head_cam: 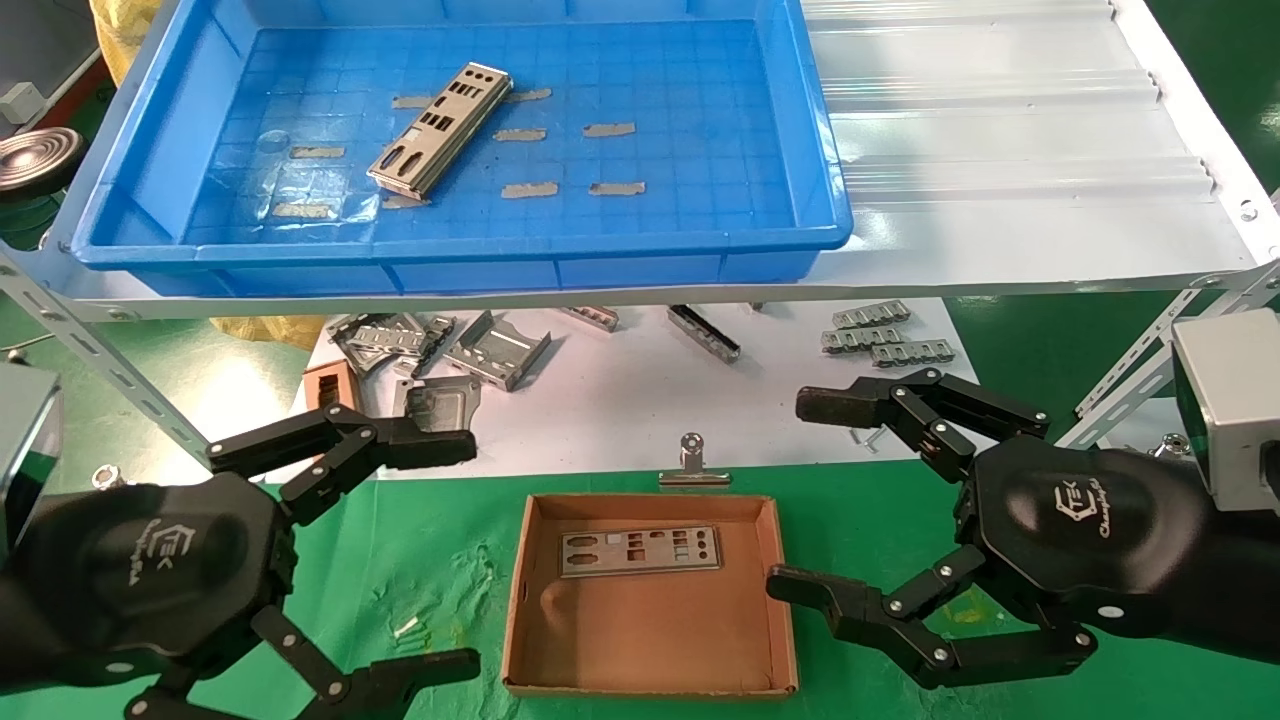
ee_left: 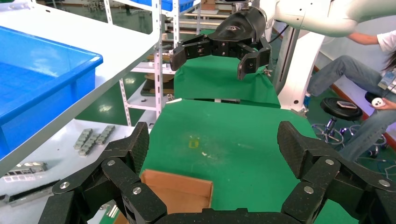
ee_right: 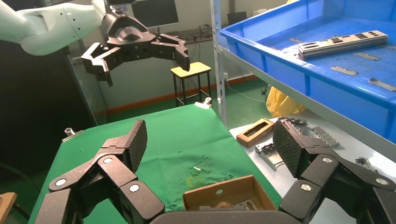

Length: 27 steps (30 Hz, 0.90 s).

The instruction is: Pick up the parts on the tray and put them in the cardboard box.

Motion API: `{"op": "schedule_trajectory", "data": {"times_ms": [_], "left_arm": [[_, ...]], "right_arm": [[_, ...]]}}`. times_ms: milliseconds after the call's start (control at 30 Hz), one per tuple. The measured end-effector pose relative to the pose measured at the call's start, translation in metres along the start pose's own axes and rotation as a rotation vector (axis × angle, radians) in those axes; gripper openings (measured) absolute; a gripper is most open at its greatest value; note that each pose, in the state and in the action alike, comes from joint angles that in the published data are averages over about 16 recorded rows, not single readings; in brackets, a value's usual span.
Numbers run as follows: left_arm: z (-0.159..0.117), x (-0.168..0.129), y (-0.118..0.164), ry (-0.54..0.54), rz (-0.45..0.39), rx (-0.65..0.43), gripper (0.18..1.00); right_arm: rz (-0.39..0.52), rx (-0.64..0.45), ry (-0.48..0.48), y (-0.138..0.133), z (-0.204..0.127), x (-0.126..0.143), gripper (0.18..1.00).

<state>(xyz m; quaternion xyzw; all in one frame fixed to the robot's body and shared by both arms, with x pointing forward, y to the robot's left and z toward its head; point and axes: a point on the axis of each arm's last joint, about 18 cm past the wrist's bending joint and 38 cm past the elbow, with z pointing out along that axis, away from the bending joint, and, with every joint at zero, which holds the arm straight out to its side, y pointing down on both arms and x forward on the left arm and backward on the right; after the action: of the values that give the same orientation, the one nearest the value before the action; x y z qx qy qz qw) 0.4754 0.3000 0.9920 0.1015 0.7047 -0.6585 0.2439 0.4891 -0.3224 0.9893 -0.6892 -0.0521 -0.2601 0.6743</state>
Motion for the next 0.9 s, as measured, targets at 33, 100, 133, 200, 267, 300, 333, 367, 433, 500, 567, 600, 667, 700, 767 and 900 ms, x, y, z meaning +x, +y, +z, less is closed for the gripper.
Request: {"op": "schedule_trajectory", "data": {"times_ms": [33, 100, 133, 200, 267, 300, 333, 367, 433, 500, 567, 600, 667, 700, 767, 900], "left_arm": [[0.0000, 0.0000, 0.0000, 0.000, 0.000, 0.000, 1.001], [0.0000, 0.0000, 0.0000, 0.000, 0.000, 0.000, 1.001], [0.0000, 0.0000, 0.0000, 0.000, 0.000, 0.000, 1.001], [0.0000, 0.0000, 0.0000, 0.000, 0.000, 0.000, 1.001], [0.0000, 0.0000, 0.0000, 0.000, 0.000, 0.000, 1.001], [0.0000, 0.0000, 0.0000, 0.000, 0.000, 0.000, 1.001], [0.0000, 0.0000, 0.0000, 0.000, 0.000, 0.000, 1.001], [0.0000, 0.0000, 0.0000, 0.000, 0.000, 0.000, 1.001], [0.0000, 0.0000, 0.0000, 0.000, 0.000, 0.000, 1.001], [0.0000, 0.0000, 0.0000, 0.000, 0.000, 0.000, 1.001], [0.0000, 0.0000, 0.0000, 0.000, 0.000, 0.000, 1.001], [0.0000, 0.0000, 0.0000, 0.000, 0.000, 0.000, 1.001], [0.0000, 0.0000, 0.0000, 0.000, 0.000, 0.000, 1.001], [0.0000, 0.0000, 0.0000, 0.000, 0.000, 0.000, 1.001], [0.0000, 0.0000, 0.0000, 0.000, 0.000, 0.000, 1.001], [0.0000, 0.0000, 0.0000, 0.000, 0.000, 0.000, 1.001]], "right_arm": [[0.000, 0.000, 0.000, 0.0000, 0.0000, 0.0000, 1.000], [0.000, 0.000, 0.000, 0.0000, 0.0000, 0.0000, 1.000], [0.000, 0.000, 0.000, 0.0000, 0.0000, 0.0000, 1.000], [0.000, 0.000, 0.000, 0.0000, 0.0000, 0.0000, 1.000], [0.000, 0.000, 0.000, 0.0000, 0.0000, 0.0000, 1.000], [0.000, 0.000, 0.000, 0.0000, 0.0000, 0.0000, 1.000], [0.000, 0.000, 0.000, 0.0000, 0.0000, 0.0000, 1.000], [0.000, 0.000, 0.000, 0.0000, 0.0000, 0.0000, 1.000], [0.000, 0.000, 0.000, 0.0000, 0.0000, 0.0000, 1.000], [0.000, 0.000, 0.000, 0.0000, 0.0000, 0.0000, 1.000], [0.000, 0.000, 0.000, 0.0000, 0.0000, 0.0000, 1.000], [0.000, 0.000, 0.000, 0.0000, 0.0000, 0.0000, 1.000], [0.000, 0.000, 0.000, 0.0000, 0.0000, 0.0000, 1.000], [0.000, 0.000, 0.000, 0.0000, 0.0000, 0.0000, 1.000], [0.000, 0.000, 0.000, 0.0000, 0.0000, 0.0000, 1.000], [0.000, 0.000, 0.000, 0.0000, 0.0000, 0.0000, 1.000]]}}
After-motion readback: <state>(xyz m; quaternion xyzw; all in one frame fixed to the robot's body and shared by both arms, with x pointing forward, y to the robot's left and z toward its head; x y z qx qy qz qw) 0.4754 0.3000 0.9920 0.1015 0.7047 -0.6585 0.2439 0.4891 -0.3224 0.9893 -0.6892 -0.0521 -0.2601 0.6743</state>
